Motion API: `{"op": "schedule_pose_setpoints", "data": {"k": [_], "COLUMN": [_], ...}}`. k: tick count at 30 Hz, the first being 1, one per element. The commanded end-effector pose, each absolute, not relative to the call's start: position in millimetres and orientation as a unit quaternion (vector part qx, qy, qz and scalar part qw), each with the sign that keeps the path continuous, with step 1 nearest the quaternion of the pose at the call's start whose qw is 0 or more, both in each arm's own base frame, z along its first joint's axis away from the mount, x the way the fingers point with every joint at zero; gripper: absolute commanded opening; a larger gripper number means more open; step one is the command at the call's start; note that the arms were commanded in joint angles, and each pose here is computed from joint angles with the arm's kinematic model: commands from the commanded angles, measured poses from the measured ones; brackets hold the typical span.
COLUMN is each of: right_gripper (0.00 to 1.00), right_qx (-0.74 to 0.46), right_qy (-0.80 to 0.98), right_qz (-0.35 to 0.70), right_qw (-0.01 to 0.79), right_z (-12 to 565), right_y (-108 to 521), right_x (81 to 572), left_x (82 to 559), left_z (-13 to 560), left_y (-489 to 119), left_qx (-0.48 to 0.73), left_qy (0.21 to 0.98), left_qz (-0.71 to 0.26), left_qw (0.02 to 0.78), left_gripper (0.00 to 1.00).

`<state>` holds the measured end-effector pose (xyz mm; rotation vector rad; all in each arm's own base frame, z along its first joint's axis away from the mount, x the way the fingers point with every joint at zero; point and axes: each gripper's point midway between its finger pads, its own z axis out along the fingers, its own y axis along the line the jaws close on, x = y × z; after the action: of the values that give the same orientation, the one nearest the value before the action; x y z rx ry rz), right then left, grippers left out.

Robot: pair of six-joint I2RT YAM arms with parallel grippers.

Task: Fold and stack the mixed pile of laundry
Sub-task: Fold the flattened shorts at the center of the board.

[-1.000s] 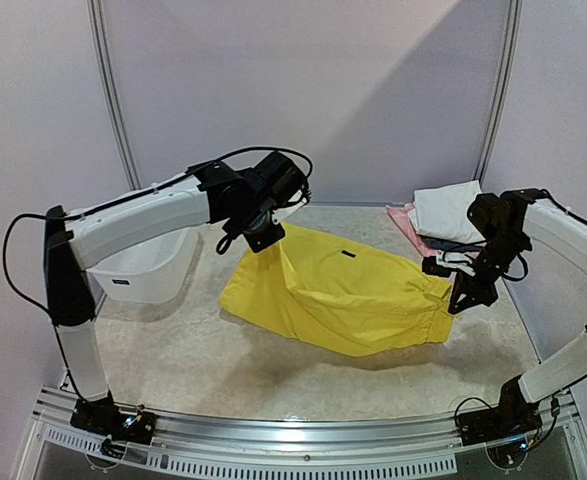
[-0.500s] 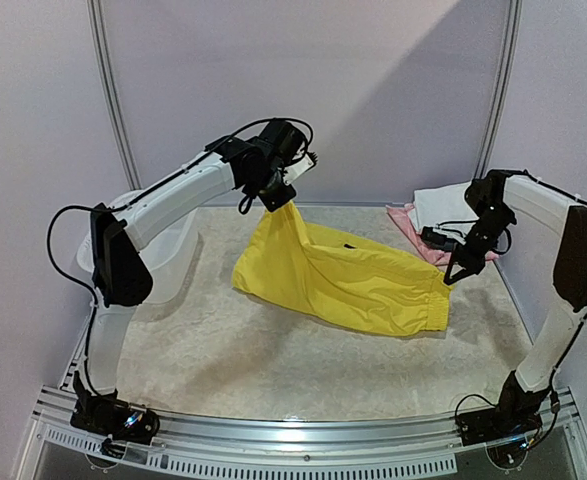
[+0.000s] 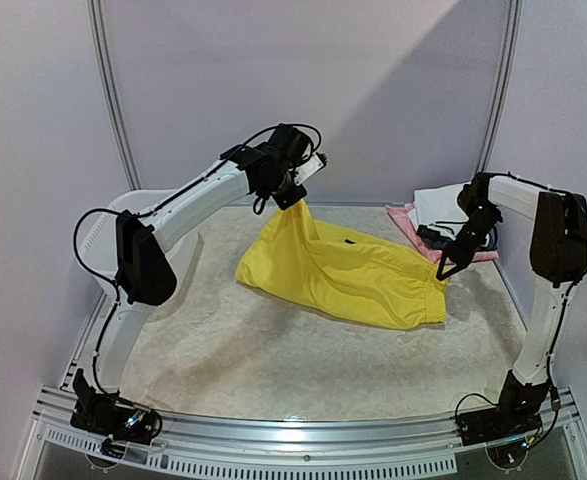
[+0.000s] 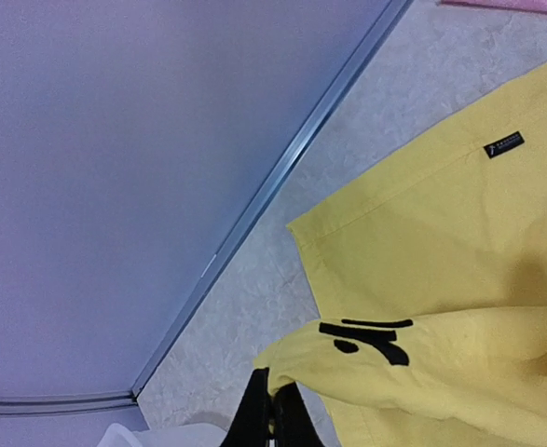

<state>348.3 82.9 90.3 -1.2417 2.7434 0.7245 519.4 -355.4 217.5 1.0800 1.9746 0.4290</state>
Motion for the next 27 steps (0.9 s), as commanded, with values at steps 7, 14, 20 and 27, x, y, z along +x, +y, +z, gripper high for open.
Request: {"op": "schedule_pose_setpoints", "data": {"k": [7,14,20,27], "right_gripper": [0.00,0.00,0.00,0.00], "right_qx": [-0.360,-0.401,-0.437,-0.477], "right_qy": [0.889,0.875,0.863,0.845], "right_qz": [0.282,0.271,0.252,0.238], "right_qw": [-0.017,-0.023,-0.036,-0.030], "right_z": [111,116,111,130], "right_y": [90,109,124,125], "right_x": [300,238,191,160], "left_x": [471,401,342,288], "left_z": [245,275,261,255], "left_y": [-350,-329,-300,-270], "left_qx": [0.439,0.451,0.459,0.447], "left_qy": [0.786,0.784,0.800,0.813], "left_qz": [0.156,0.152,0.156,0.148], "left_qw": [0.406,0.398,0.354,0.343], "left_gripper": [0.00,0.00,0.00,0.00]}}
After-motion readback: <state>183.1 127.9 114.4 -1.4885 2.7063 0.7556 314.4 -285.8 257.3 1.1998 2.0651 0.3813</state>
